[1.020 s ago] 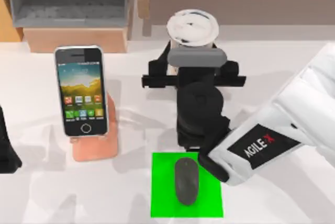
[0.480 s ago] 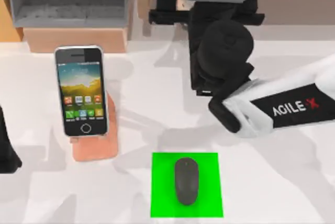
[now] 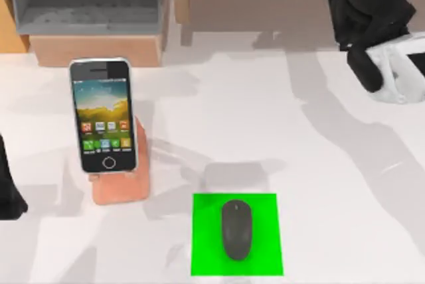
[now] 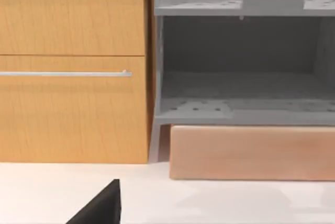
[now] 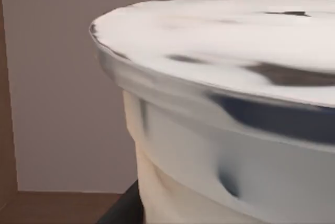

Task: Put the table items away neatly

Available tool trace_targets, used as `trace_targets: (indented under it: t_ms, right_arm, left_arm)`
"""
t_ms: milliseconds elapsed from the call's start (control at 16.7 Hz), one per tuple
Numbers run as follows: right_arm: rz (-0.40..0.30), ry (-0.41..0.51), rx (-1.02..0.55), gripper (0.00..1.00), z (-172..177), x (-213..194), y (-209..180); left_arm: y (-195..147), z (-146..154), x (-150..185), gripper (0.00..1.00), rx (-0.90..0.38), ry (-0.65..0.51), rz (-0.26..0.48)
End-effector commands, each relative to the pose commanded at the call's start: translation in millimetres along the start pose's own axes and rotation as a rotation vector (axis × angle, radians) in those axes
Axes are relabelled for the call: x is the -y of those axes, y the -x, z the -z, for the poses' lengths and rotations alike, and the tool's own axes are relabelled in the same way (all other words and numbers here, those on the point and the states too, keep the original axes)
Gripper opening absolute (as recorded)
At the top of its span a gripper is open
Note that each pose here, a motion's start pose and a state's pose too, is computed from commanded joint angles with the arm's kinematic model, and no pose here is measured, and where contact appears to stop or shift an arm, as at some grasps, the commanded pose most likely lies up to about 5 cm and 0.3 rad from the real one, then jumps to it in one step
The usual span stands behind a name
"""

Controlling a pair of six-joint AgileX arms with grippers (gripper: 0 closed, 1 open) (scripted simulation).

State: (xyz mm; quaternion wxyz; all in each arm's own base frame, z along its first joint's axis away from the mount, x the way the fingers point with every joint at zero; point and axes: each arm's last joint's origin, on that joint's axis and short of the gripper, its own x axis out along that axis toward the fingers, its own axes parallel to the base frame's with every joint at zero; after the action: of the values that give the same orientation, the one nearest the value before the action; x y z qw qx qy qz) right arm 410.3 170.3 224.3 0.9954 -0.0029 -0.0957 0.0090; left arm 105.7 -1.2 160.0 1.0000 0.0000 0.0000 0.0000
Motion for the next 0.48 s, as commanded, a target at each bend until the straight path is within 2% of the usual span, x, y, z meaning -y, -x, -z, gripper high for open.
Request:
trace_targets:
  t_ms: [480]
  right_arm:
    - [0.025, 0.015, -0.108, 0.0, -8.0, 160.6, -43.3]
  left_arm:
    - [0.0, 0.0, 0.0, 1.0, 0.0, 0.0, 0.0]
